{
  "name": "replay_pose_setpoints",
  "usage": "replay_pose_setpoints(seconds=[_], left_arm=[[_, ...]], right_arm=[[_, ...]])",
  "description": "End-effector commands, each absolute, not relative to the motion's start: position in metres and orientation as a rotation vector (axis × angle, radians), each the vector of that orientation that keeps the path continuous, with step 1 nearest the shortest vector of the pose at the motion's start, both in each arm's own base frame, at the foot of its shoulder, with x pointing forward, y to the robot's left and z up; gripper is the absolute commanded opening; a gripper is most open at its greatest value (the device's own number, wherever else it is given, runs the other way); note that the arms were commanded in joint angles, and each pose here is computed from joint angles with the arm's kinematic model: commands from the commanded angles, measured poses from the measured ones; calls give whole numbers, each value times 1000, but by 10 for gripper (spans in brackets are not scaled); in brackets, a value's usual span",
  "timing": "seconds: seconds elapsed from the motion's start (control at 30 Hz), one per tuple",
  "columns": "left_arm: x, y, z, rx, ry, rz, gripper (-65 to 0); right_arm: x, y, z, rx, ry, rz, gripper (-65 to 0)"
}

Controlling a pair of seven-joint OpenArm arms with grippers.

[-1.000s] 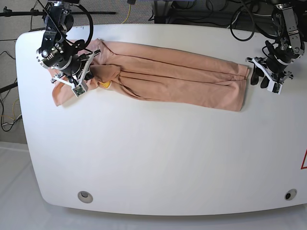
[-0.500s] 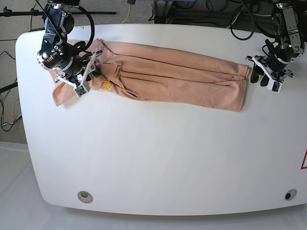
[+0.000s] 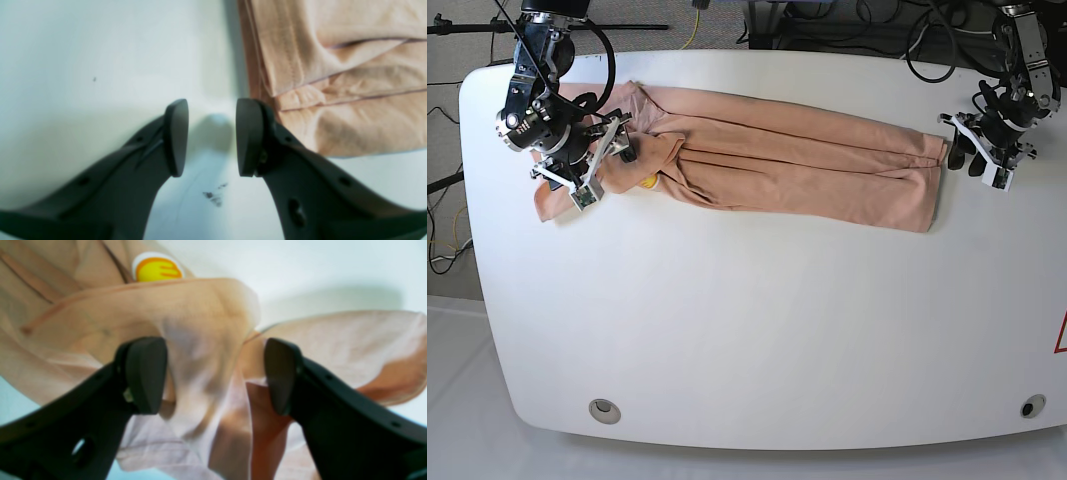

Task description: Fold the T-shirt properly

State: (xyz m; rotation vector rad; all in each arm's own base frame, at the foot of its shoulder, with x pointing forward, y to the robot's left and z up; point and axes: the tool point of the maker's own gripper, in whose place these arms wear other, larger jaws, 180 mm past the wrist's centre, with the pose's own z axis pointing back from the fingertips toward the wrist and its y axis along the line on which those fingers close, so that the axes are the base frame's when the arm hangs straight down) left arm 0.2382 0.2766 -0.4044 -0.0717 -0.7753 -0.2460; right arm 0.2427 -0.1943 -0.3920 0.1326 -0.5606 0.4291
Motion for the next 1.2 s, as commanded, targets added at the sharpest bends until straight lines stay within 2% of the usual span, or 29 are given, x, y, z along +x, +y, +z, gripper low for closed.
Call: replay_pose_setpoints(seconds=[0.0, 0.07, 0.27, 0.33, 0.53, 0.67, 0.93, 1.17], left_arm=[[247, 283, -392, -57, -820, -251, -425], [247, 282, -392, -59, -821, -251, -424], [248, 280, -393, -68, -820, -249, -424], [248, 279, -393, -68, -822, -249, -426], [250, 278, -391, -73, -824, -253, -423], [251, 278, -390, -72, -825, -254, -423], [256, 276, -387, -72, -834, -258, -426], [257, 275, -387, -73, -836, -253, -428]], right_arm=[[248, -198, -384, 122, -584, 421, -277], [247, -198, -386, 124, -576, 419, -338], [245, -192, -389, 140, -563, 421, -597], [245, -189, -389, 148, -564, 422, -650], [251, -179, -386, 164, -592, 419, -650], [254, -174, -383, 176, -608, 412, -628], [255, -155, -382, 231, -662, 377, -649], [261, -161, -381, 201, -704, 388, -650]])
